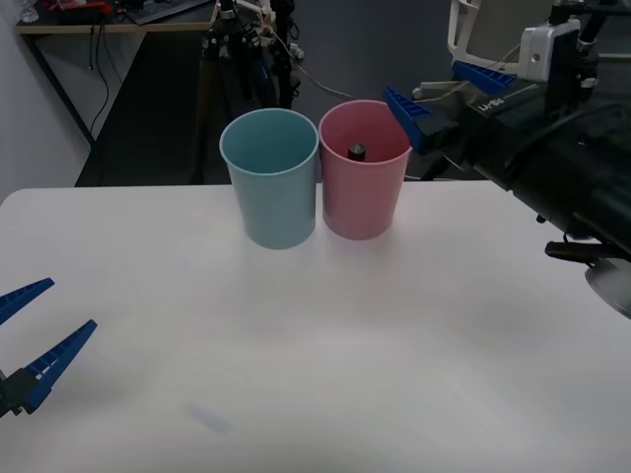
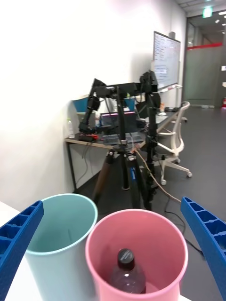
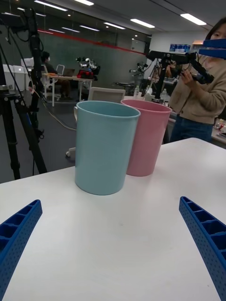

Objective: Grasp the object on the table and drop it into the matching bin: aluminum can to the light blue bin, PET bottle to the pink bin.

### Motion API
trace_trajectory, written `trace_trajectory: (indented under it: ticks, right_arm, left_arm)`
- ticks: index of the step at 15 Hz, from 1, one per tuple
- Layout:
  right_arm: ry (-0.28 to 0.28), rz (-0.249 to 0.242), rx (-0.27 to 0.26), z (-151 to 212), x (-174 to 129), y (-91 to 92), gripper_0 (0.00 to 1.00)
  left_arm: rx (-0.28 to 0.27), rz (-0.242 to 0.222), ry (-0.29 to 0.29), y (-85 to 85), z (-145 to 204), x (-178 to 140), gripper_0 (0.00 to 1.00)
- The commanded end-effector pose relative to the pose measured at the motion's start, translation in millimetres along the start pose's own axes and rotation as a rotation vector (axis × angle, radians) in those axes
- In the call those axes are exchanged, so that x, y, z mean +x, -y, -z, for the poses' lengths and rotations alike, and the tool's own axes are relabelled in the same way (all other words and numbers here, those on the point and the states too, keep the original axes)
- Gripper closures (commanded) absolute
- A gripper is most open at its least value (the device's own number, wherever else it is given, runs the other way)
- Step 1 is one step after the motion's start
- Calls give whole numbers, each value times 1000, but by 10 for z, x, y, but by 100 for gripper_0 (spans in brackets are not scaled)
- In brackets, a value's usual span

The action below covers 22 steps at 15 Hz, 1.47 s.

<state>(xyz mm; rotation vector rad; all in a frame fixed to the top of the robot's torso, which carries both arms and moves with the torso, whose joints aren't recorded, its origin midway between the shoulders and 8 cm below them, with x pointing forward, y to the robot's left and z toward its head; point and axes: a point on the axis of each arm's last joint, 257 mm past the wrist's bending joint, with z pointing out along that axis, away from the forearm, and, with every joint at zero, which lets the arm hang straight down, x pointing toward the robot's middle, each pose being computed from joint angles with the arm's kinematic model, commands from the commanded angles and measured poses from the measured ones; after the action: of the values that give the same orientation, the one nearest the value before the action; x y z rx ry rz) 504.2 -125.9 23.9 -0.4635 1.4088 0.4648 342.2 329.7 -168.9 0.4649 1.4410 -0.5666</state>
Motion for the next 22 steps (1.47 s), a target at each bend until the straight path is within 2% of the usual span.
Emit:
trace_trajectory:
  ticks: [1,4,6,7,11,18,22]
  right_arm:
    - [18,-6,-39,212,73,-40,0]
    - [15,42,-52,406,245,-26,0]
    - [10,38,-66,541,365,-38,0]
    - [8,52,-68,622,430,-32,0]
    - [5,17,-57,925,685,-22,0]
    - [-44,19,-69,1462,1148,-145,0]
    - [-16,34,-70,1695,1372,-140,0]
  left_arm:
    - [0,0,0,0,0,0,0]
    - [0,0,0,0,0,0,0]
    - [0,0,0,0,0,0,0]
    - [0,0,0,0,0,0,0]
    - [0,0,0,0,0,0,0]
    - [0,0,0,0,0,0,0]
    - [0,0,0,0,0,0,0]
